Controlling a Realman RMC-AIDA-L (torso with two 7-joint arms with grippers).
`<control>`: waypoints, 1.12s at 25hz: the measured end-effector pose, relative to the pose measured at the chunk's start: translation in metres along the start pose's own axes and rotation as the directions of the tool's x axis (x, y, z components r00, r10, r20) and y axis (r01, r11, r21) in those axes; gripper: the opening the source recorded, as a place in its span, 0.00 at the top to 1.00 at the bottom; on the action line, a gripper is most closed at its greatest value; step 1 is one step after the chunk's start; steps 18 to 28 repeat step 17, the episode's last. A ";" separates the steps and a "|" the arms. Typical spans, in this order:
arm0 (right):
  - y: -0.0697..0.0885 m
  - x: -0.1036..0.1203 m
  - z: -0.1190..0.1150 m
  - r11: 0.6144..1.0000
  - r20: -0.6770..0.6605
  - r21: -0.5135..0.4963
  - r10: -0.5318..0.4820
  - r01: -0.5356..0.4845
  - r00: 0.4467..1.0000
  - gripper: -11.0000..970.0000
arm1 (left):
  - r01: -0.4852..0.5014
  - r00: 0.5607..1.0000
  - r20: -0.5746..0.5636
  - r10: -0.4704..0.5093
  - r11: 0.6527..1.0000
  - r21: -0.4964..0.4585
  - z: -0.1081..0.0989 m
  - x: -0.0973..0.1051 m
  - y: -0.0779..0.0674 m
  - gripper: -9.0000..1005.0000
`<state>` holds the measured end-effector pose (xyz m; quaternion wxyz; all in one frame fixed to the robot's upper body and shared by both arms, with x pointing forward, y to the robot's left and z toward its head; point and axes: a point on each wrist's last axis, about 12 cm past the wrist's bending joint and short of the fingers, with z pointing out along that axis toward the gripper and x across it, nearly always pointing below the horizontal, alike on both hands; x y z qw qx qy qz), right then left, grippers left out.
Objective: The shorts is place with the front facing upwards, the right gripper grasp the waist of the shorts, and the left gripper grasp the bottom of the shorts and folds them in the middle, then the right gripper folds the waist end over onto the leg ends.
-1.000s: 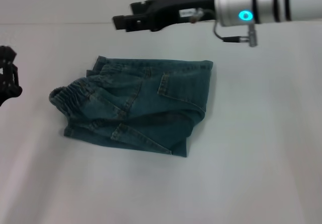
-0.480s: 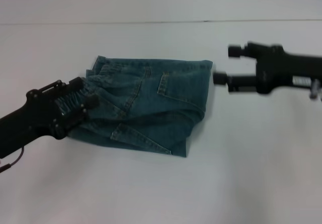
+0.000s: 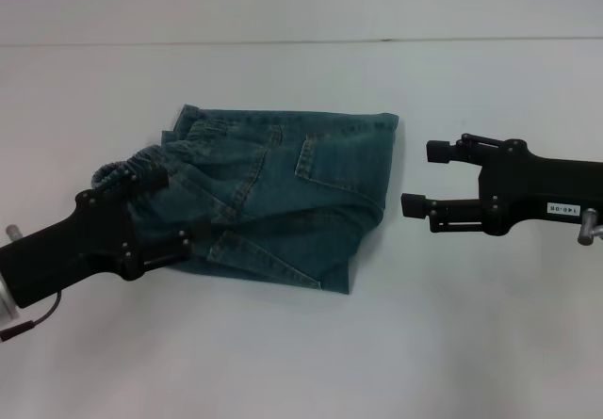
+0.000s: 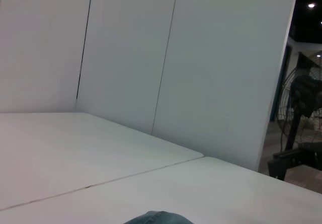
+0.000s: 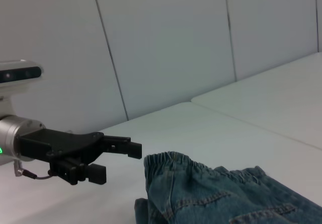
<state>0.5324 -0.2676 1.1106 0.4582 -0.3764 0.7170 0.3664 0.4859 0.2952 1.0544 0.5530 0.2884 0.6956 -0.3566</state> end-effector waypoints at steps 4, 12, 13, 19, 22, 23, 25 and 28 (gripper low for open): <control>-0.001 -0.005 0.005 1.000 -0.002 -0.011 -0.009 0.009 1.000 0.02 | 0.005 1.000 0.001 -0.005 1.000 -0.011 -0.002 0.001 0.000 0.05; -0.001 -0.007 0.017 1.000 -0.030 -0.021 -0.018 0.018 0.999 0.02 | 0.007 1.000 0.000 -0.007 1.000 -0.018 -0.004 0.002 0.000 0.05; -0.001 -0.008 0.018 1.000 -0.031 -0.022 -0.017 0.017 0.999 0.02 | 0.007 1.000 -0.001 -0.007 1.000 -0.018 -0.004 0.002 0.000 0.05; -0.001 -0.010 0.021 1.000 -0.032 -0.027 -0.008 0.007 0.999 0.02 | 0.006 1.000 -0.002 -0.006 1.000 -0.018 -0.004 0.002 0.000 0.05; -0.001 -0.010 0.021 1.000 -0.032 -0.027 -0.008 0.007 0.999 0.02 | 0.006 1.000 -0.002 -0.006 1.000 -0.018 -0.004 0.002 0.000 0.05; -0.001 -0.010 0.021 1.000 -0.032 -0.027 -0.008 0.007 0.999 0.02 | 0.006 1.000 -0.002 -0.006 1.000 -0.018 -0.004 0.002 0.000 0.05; -0.001 -0.010 0.021 1.000 -0.032 -0.027 -0.008 0.007 0.999 0.02 | 0.006 1.000 -0.002 -0.006 1.000 -0.018 -0.004 0.002 0.000 0.05; -0.001 -0.010 0.021 1.000 -0.032 -0.027 -0.008 0.007 0.999 0.02 | 0.006 1.000 -0.002 -0.006 1.000 -0.018 -0.004 0.002 0.000 0.05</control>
